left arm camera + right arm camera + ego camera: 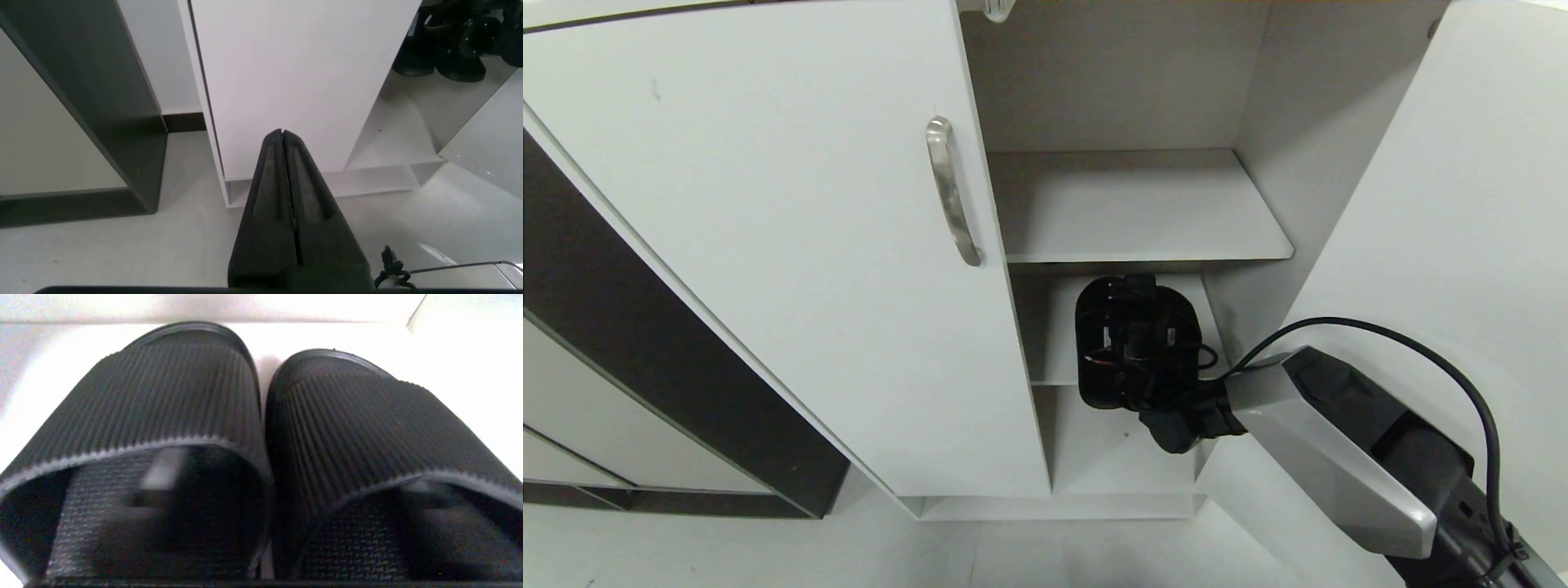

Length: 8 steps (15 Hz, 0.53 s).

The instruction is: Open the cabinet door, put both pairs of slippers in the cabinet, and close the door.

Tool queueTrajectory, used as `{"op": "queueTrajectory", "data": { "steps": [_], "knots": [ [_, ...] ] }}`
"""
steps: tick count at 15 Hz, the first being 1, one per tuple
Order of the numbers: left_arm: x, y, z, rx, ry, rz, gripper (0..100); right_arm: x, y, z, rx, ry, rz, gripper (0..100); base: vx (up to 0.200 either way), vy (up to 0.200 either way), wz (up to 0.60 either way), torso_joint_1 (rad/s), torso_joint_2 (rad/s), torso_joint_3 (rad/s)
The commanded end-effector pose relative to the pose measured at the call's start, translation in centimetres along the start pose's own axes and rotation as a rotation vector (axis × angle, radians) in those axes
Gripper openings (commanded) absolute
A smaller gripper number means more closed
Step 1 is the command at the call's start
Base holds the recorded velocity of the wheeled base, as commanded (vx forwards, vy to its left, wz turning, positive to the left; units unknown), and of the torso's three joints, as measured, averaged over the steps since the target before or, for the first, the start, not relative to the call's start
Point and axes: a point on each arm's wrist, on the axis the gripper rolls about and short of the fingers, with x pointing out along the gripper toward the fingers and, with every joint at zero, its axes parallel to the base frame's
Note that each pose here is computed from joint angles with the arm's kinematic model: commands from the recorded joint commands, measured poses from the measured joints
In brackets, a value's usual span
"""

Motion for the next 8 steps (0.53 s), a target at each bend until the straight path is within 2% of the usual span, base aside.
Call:
{"op": "queueTrajectory", "data": {
  "steps": [1, 8],
  "knots": [
    [0.0, 0.0, 0.0, -0.001, 0.001, 0.000, 0, -0.2, 0.1, -0.1, -0.004, 0.004, 0.003, 100, 0.000, 0.000, 0.00, 0.000, 0.00, 0.000],
    [0.0, 0.0, 0.0, -0.001, 0.001, 0.000, 0, -3.2, 0.2, 1.3, -0.017, 0.020, 0.037, 100, 0.000, 0.000, 0.00, 0.000, 0.00, 0.000]
  ]
}}
